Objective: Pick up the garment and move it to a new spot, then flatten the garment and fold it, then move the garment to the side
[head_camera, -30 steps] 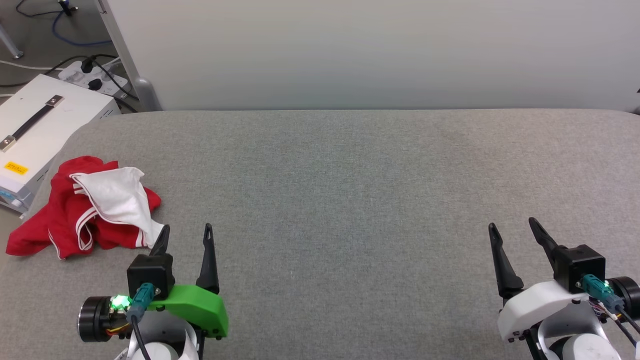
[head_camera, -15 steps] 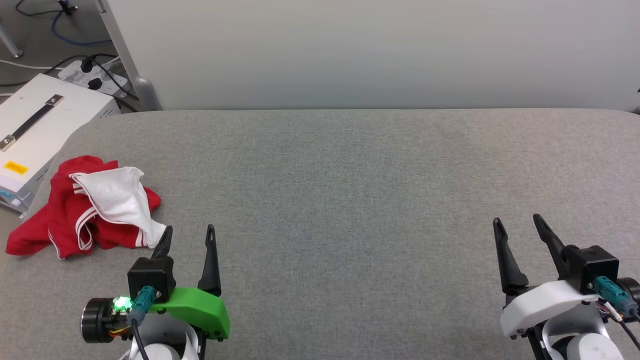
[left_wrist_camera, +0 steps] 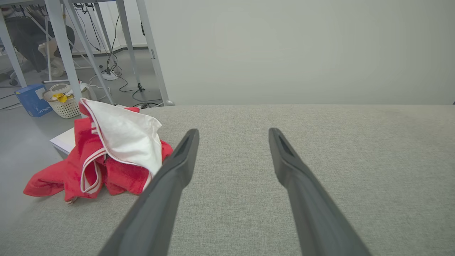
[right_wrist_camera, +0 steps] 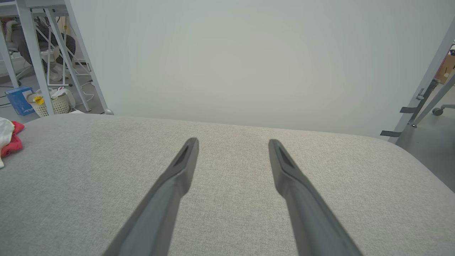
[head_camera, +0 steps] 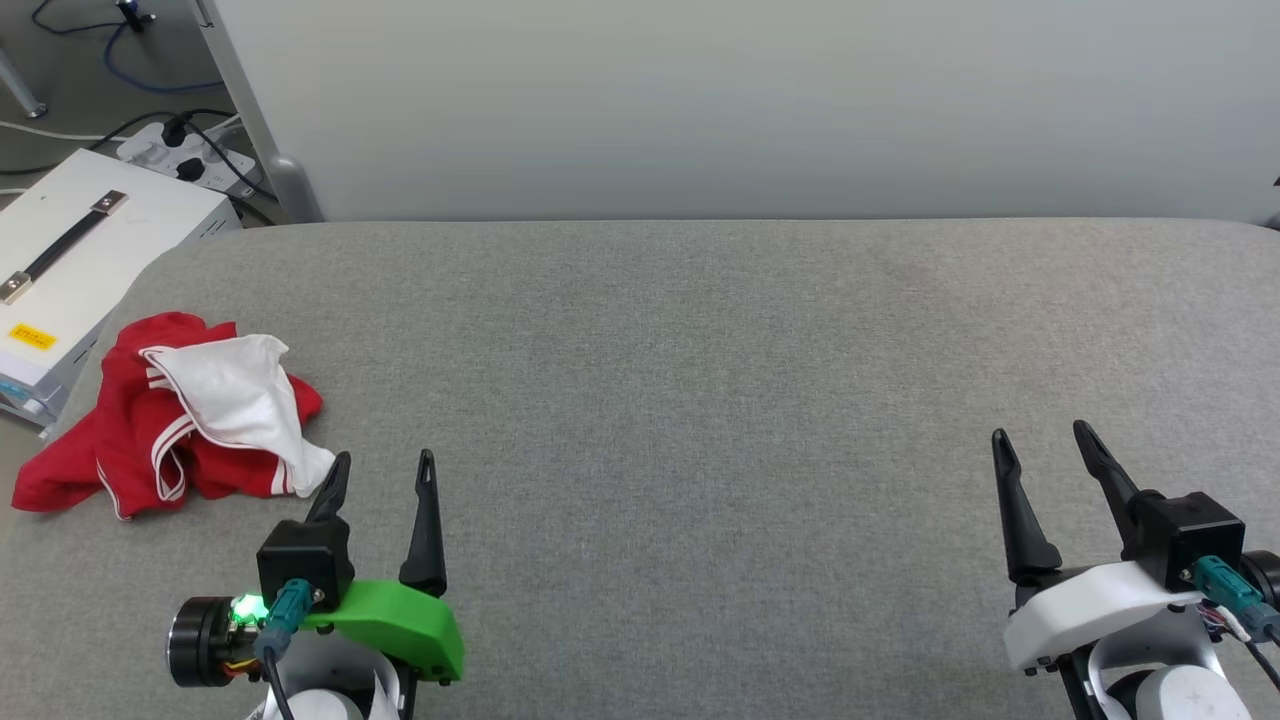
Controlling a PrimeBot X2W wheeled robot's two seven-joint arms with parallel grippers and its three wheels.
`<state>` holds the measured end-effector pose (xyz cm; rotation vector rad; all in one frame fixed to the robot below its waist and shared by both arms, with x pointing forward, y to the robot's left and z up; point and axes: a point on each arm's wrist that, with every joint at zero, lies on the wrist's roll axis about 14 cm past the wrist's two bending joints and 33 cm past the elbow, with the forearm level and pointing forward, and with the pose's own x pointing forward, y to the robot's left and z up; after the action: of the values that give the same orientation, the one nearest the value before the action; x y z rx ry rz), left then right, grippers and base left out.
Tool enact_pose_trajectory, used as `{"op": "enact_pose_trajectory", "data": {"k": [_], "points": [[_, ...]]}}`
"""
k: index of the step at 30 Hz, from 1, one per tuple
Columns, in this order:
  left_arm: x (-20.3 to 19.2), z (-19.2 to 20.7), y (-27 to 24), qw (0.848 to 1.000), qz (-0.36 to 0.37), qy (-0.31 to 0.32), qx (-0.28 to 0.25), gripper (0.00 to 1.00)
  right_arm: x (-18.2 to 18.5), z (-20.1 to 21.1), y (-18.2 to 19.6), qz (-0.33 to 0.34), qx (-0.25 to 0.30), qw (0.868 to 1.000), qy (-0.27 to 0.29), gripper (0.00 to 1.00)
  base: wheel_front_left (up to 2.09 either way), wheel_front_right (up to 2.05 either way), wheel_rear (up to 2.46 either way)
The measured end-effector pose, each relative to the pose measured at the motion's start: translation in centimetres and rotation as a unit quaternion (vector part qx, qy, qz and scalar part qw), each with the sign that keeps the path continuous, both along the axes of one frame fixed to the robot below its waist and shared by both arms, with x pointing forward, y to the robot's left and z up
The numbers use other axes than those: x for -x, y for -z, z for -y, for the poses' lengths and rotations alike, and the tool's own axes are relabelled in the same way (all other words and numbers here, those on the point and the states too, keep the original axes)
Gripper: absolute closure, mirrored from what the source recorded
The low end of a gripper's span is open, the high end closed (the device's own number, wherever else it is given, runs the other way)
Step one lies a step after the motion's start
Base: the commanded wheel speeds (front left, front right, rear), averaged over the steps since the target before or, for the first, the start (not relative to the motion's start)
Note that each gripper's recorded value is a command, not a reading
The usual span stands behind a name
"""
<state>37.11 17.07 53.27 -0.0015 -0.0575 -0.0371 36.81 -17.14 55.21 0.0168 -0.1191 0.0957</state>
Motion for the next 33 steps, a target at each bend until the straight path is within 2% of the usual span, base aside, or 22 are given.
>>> {"op": "enact_pose_trajectory", "data": {"k": [23,33], "points": [[0.6,0.3,1.2,1.0,-0.004,0.006,0.016,0.0,0.1,0.2,0.4,0.008,0.0,1.0,0.003,0.0,0.0,0.0,0.0],[1.2,-0.8,1.5,1.0,-0.003,-0.01,0.018,0.0,-0.5,-1.2,0.5,0.012,-0.001,1.0,-0.018,0.0,0.0,0.0,0.0]]}}
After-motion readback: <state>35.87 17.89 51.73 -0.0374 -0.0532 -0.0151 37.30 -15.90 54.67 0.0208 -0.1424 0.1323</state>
